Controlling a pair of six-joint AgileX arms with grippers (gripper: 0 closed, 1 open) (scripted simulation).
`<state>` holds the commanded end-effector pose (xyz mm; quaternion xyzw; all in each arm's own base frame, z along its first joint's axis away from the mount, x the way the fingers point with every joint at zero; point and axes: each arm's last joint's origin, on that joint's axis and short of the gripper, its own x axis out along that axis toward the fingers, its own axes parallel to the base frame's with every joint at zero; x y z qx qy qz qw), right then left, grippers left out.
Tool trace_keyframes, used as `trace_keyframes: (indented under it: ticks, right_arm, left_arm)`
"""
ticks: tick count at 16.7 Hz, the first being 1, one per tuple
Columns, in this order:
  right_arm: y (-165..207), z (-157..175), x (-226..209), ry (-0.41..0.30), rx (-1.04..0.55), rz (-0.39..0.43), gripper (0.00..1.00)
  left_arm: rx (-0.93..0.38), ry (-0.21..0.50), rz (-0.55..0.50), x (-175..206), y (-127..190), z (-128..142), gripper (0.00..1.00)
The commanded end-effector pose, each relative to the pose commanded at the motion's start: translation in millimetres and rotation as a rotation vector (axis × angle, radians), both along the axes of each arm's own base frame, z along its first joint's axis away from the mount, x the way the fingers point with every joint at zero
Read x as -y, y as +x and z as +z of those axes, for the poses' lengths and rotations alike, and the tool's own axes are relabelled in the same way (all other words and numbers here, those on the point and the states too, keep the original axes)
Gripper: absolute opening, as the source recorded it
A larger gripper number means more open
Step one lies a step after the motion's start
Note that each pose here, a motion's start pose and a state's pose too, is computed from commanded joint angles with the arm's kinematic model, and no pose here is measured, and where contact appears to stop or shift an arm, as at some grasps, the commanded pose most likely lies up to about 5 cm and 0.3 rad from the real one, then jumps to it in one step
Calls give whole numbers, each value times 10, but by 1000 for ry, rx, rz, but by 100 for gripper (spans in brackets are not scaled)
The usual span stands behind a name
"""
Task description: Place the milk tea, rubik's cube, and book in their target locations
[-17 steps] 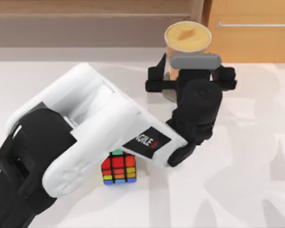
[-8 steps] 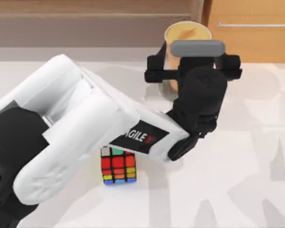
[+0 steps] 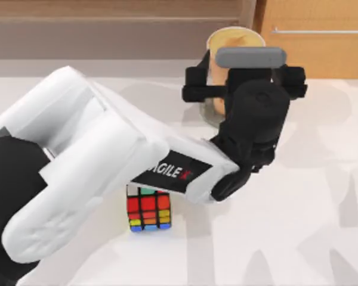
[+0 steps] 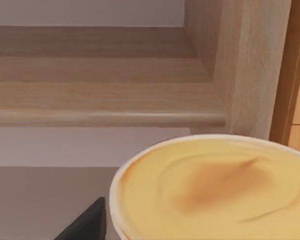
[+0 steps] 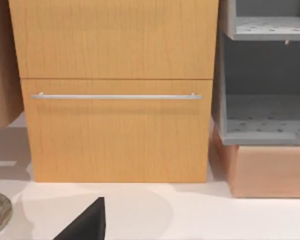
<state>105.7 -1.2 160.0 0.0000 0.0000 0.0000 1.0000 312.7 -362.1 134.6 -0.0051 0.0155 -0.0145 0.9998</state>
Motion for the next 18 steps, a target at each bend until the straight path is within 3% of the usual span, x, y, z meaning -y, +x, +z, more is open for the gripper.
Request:
trace_keyframes:
  ticks: [5, 9, 13, 18]
  right_arm:
    - [0, 0, 0, 0, 0, 0, 100]
    - [0, 0, 0, 0, 0, 0, 100]
    - [0, 0, 0, 0, 0, 0, 100]
    - [0, 0, 0, 0, 0, 0, 100]
  left_arm:
    - [-52, -27, -39, 47, 19, 336, 100]
    - [-199, -7, -96, 4, 44, 639, 100]
    - [-470, 54, -137, -212, 34, 804, 100]
    - [-920, 88, -110, -701, -55, 842, 100]
